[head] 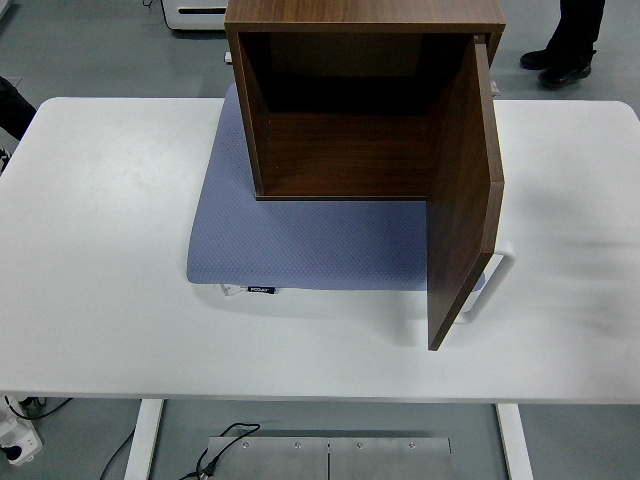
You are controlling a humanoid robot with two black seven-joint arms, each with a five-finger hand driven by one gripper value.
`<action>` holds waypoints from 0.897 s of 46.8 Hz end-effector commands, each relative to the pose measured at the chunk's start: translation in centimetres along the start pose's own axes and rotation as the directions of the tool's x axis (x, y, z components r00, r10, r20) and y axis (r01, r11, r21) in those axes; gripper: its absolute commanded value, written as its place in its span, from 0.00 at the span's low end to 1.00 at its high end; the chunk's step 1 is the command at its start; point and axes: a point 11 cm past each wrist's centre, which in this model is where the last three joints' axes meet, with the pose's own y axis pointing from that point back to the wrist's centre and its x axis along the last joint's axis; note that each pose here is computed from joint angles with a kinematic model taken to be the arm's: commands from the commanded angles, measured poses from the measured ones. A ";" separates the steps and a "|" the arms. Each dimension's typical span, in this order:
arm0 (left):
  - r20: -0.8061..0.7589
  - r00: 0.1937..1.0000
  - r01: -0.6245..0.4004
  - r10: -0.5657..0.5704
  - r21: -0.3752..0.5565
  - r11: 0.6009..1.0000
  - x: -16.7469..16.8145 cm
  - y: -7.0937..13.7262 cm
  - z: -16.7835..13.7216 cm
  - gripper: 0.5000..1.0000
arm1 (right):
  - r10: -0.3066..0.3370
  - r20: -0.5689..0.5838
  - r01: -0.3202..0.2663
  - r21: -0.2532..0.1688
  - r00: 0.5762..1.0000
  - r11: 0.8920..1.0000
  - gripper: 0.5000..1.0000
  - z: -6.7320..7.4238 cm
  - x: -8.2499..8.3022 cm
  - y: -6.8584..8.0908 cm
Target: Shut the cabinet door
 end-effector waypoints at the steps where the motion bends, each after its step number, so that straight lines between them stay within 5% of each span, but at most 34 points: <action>1: 0.001 1.000 0.000 0.000 0.000 1.000 0.0 0.0 0.0 1.00 | -0.007 -0.007 0.007 -0.006 1.000 1.000 1.00 -0.1 0.1 0.4; 28: -0.001 1.000 0.000 0.000 0.000 1.000 0.0 0.0 0.0 1.00 | -0.111 -0.043 0.110 -0.030 0.993 0.993 1.00 -2.1 -0.7 4.9; 42: -0.001 1.000 0.000 0.000 0.000 1.000 0.0 0.0 0.0 1.00 | -0.163 -0.038 0.162 -0.045 0.986 0.986 1.00 -3.3 -1.1 8.6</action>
